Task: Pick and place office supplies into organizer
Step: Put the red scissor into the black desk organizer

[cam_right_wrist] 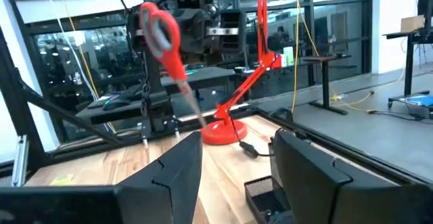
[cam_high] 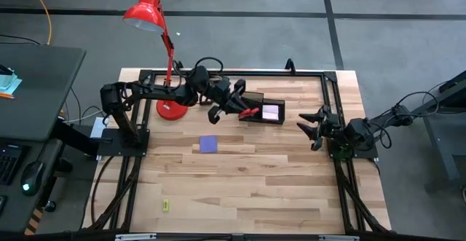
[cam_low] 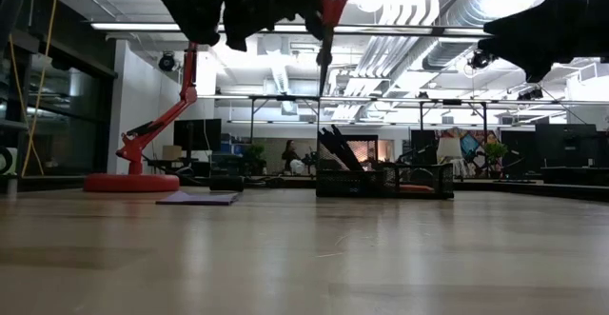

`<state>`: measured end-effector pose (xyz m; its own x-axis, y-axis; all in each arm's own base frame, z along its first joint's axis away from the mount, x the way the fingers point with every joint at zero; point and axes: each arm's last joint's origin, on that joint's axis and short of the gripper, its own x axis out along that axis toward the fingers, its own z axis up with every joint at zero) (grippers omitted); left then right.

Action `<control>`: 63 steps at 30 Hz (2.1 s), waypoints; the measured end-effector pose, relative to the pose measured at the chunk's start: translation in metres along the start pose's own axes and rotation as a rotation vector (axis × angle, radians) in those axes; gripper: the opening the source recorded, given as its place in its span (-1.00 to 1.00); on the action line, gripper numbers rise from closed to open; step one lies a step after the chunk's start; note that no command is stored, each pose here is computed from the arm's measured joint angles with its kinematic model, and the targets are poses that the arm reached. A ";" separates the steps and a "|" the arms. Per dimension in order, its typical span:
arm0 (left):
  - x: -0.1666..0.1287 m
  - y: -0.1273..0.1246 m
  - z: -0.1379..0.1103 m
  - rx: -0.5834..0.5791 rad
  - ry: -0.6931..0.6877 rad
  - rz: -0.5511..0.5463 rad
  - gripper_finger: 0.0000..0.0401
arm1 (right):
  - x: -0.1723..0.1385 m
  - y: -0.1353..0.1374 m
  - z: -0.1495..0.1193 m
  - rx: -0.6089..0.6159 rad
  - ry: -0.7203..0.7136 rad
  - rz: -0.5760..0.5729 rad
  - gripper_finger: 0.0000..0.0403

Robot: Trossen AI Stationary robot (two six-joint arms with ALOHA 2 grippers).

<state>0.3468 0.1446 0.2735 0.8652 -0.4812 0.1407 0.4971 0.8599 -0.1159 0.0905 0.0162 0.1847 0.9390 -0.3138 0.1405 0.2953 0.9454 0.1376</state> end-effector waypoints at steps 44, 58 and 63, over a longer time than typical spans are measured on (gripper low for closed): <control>0.060 -0.017 -0.030 -0.247 0.120 -0.044 -0.92 | 0.076 0.041 0.028 -0.268 -0.017 0.289 0.30; 0.061 -0.016 -0.034 -0.252 0.137 -0.059 -0.92 | 0.122 0.057 0.020 -0.284 0.088 0.388 0.29; 0.060 -0.016 -0.037 -0.251 0.155 -0.053 -0.92 | 0.128 0.061 0.021 -0.289 0.097 0.402 0.29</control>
<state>0.3937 0.0958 0.2476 0.8279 -0.5609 0.0033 0.5255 0.7735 -0.3544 0.2248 0.0320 0.2315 0.9965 0.0769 0.0328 -0.0694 0.9799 -0.1872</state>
